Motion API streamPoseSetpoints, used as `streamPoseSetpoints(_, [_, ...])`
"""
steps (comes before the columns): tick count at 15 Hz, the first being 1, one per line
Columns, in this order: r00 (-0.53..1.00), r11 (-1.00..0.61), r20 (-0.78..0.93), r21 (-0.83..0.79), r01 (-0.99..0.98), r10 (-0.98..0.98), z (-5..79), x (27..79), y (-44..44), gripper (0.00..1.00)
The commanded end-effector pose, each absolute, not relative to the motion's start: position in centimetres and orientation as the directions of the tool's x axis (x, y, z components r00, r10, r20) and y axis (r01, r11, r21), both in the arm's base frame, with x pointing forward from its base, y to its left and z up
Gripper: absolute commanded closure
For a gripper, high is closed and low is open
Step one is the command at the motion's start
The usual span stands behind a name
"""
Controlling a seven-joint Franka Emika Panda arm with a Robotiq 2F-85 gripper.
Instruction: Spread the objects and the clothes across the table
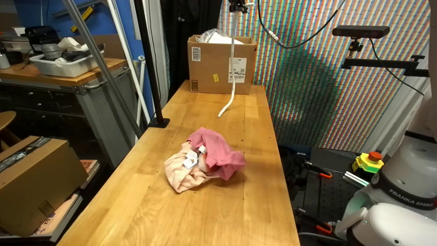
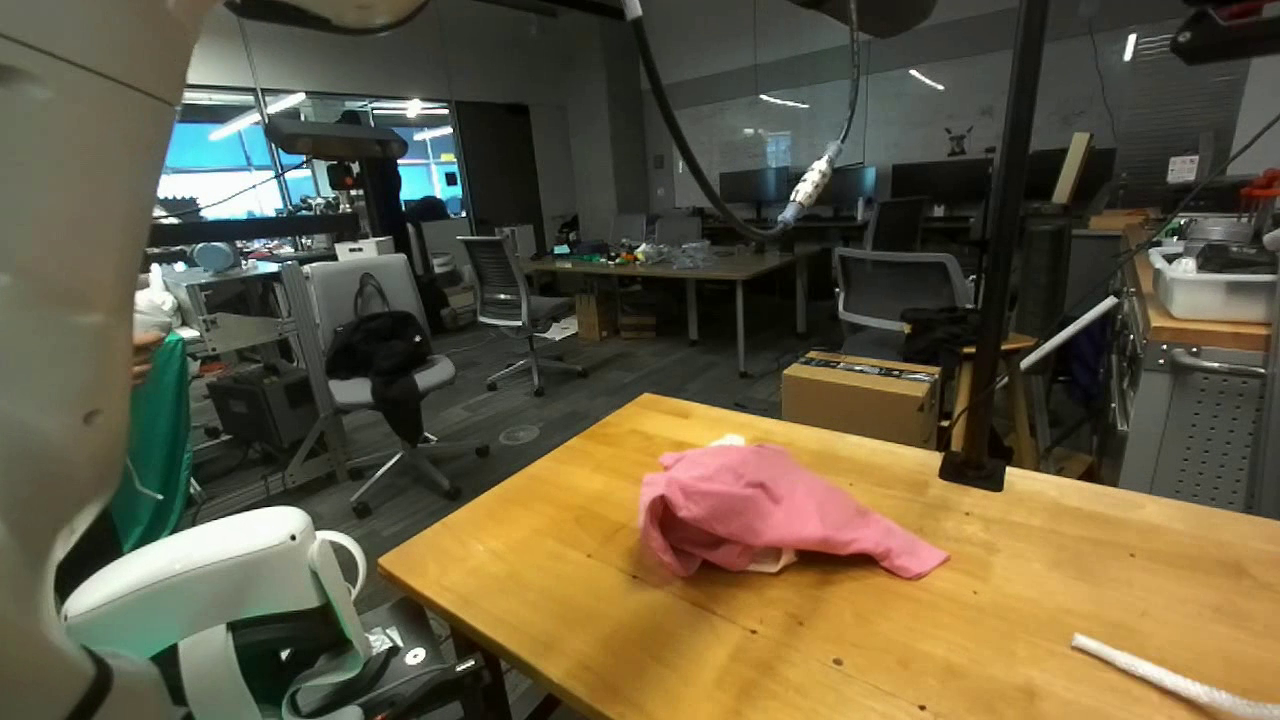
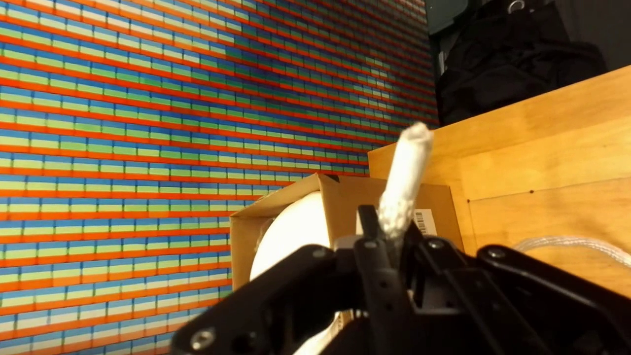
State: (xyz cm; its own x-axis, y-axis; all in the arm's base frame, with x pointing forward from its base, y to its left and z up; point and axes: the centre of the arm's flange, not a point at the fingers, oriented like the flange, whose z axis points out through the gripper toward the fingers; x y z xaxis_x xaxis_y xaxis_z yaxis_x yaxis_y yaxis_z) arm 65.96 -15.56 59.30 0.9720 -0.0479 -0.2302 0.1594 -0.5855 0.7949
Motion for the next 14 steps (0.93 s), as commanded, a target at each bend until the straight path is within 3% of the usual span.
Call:
streamPoseSetpoints(1, [0.970, -0.615, -0.243, 0.766, 0.185, -0.011, 55.6, 63.5, -17.8, 0.93])
streamPoseSetpoints(14, [0.953, -0.818, -0.248, 0.502, 0.280, 0.175, 40.2, 62.8, -20.6, 0.93])
